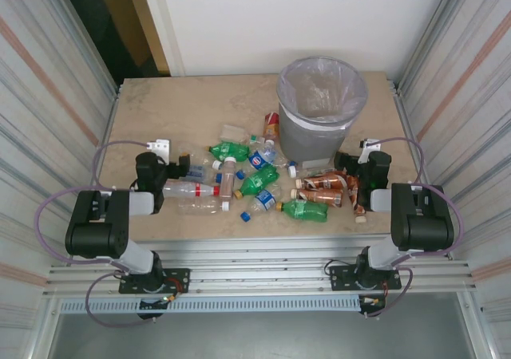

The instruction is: Put the plastic bottles in the bin

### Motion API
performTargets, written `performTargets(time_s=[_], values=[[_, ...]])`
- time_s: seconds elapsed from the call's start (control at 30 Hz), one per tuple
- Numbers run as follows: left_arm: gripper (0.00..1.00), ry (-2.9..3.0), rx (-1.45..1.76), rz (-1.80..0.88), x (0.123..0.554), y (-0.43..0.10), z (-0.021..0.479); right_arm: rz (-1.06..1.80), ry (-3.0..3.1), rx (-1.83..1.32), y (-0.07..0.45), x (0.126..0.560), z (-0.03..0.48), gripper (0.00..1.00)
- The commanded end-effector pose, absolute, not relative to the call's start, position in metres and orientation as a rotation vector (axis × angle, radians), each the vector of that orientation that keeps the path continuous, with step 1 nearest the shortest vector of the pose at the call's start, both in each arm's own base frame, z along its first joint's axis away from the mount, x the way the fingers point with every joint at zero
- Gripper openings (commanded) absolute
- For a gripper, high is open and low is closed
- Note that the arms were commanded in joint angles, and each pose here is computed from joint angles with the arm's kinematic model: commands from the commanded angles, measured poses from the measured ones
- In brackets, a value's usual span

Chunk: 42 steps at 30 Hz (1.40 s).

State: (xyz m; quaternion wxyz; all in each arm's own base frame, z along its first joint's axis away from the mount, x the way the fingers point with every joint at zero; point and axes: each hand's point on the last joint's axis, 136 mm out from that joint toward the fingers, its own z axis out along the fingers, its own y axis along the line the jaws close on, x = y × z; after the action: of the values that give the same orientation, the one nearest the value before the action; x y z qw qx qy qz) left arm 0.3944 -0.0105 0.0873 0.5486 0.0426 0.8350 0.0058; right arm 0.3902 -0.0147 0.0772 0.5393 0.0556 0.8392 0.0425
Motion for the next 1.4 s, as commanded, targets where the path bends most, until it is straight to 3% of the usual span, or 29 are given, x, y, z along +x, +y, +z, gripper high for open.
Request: performTargets(time_s=[0.0,0.87,1.37], values=[[0.99,1.962,0.084,0.020,0.396,-0.009,0.092,0.082,1.988,0.101,-0.013,0.395,0.081,0.98],[0.99,1.931,0.022,-0.005,0.390,0.001,0.102,0.091,1.981,0.141,-0.020,0.394,0.087,0.98],[0.99,1.853,-0.130,0.053,0.352,0.021,0.163,-0.006,1.893,0.437,-0.066,0.354,0.157,0.98]])
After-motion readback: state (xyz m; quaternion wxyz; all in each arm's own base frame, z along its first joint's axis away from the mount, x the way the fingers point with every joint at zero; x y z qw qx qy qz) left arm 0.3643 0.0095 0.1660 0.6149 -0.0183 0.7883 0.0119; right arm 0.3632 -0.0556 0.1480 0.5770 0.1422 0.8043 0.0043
